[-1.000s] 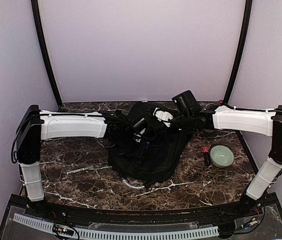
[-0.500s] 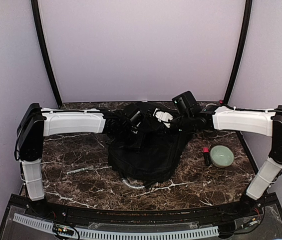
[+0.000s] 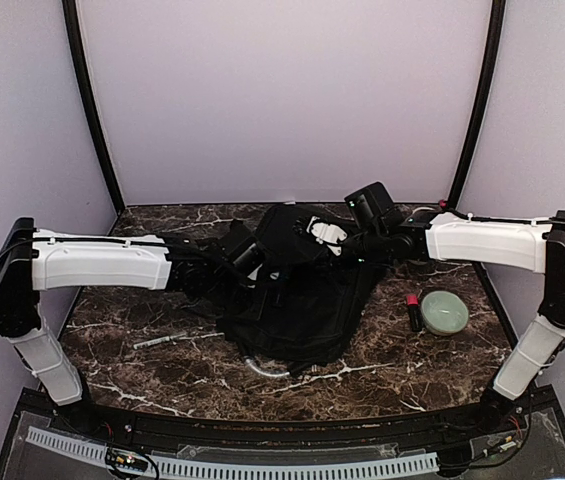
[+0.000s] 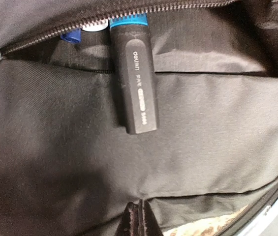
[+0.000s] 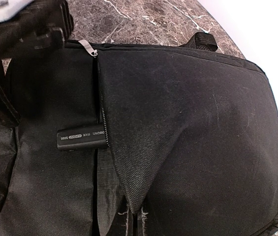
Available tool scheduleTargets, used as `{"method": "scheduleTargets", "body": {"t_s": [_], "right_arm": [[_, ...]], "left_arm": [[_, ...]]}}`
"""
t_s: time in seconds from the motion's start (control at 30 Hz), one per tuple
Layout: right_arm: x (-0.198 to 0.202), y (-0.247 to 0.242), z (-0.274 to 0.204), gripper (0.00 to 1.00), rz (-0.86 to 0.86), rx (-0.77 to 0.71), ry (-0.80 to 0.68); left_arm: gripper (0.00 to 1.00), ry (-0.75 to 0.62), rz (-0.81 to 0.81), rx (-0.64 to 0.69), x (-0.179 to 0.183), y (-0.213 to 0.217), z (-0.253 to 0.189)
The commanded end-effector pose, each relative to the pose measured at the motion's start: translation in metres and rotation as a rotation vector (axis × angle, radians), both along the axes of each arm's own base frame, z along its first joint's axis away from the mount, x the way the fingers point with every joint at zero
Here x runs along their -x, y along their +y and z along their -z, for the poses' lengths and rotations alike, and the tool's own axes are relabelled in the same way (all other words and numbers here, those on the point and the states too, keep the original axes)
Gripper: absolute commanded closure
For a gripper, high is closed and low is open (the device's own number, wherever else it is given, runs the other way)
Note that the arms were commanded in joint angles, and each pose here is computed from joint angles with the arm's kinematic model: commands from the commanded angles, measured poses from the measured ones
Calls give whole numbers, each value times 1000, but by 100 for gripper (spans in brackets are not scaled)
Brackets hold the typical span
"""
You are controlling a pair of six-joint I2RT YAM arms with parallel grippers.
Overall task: Pack the student bag
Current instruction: Place the pen in the upper front pocket of the bag, then adjust the pen in the upper front pocket of the bag.
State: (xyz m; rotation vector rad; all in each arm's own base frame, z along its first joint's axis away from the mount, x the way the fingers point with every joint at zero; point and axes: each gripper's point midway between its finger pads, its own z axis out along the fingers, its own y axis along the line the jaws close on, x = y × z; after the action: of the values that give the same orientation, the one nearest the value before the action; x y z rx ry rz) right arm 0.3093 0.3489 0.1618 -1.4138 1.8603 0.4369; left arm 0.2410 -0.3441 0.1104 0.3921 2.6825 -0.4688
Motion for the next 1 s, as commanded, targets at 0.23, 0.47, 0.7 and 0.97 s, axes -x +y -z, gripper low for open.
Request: {"method": "scheduleTargets", "body": {"t_s": [0.23,0.47,0.7,0.97], "right_arm": [[9,12,-13,100,-53,-58,-9],[10,13,-11,100,-58,-57,1],[10,11,-15,100,-53,-59,-10],[11,11,-17,100,-57,-67,-13]], "left_arm": [[100,-60,-7,-60,-29,-15,18],[100,-120,-16,-24,-63,-42,12],[100,-286,-138,-41,-104,-36,-3],[100,-329,-172,66,-118,-45,-1]]}}
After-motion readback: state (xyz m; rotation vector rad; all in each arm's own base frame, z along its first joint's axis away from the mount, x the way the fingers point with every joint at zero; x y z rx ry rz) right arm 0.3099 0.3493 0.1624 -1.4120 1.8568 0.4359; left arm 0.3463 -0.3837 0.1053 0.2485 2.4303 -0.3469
